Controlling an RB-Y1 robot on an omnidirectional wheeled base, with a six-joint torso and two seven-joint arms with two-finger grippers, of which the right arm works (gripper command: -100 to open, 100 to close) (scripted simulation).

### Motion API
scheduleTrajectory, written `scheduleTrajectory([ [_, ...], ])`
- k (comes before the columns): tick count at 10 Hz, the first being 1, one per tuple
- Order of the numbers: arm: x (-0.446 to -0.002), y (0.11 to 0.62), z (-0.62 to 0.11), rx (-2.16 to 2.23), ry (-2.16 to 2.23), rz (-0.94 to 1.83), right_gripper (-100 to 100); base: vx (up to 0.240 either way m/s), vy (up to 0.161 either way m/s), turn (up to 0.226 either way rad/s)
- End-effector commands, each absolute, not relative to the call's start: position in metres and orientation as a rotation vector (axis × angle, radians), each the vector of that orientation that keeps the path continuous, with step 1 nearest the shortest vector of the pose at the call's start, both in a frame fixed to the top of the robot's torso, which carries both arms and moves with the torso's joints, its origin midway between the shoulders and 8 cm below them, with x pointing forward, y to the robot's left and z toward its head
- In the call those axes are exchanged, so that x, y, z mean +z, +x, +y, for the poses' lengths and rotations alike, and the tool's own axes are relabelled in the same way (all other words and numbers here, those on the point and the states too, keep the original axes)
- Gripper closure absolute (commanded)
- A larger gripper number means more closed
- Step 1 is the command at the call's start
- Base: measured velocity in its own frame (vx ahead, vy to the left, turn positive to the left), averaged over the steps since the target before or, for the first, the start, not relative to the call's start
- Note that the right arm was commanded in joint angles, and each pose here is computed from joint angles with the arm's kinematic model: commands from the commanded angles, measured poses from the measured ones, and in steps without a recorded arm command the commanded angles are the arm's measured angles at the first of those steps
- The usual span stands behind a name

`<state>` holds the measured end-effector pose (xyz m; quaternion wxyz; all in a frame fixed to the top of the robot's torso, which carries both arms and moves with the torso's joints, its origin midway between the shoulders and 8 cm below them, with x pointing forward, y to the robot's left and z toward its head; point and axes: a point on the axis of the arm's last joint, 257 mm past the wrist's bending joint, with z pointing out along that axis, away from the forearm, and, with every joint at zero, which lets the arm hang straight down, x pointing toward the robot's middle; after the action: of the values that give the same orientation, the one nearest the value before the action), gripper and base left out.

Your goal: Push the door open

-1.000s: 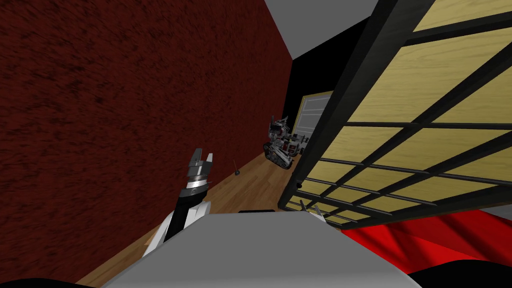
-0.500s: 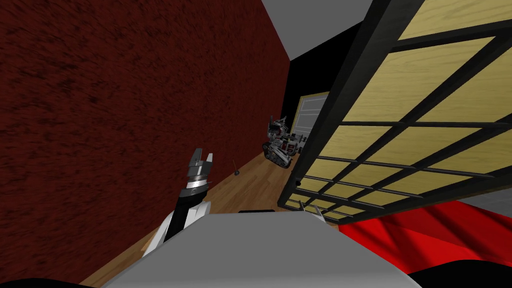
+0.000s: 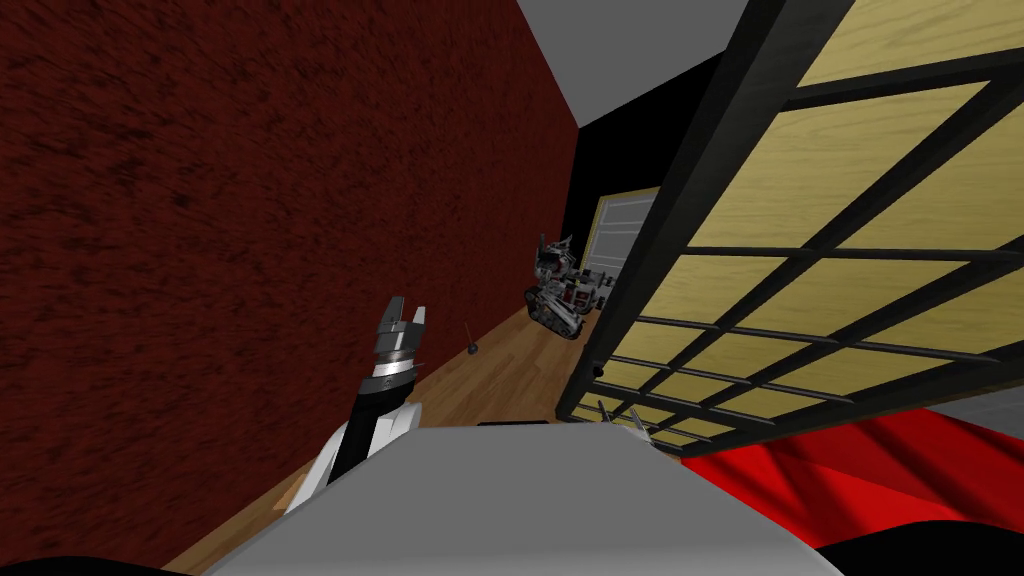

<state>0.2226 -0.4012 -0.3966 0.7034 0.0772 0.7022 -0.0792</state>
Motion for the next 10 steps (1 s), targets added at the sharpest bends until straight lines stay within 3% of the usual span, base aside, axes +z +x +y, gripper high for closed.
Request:
scheduleTrajectory([
  [1,-0.3953,0.2271,-0.406,-0.182,0.169,1.563,-100,0.177,-0.04,0.029],
  [5,-0.3959,0.2345,-0.4072,-0.185,0.181,1.56,-100,0.19,-0.044,0.023],
  [6,-0.3959,0.2345,-0.4072,-0.185,0.181,1.56,100,-0.015,0.002,-0.008],
  [10,-0.3959,0.2345,-0.4072,-0.185,0.181,1.56,100,-0.026,0.008,0.002],
])
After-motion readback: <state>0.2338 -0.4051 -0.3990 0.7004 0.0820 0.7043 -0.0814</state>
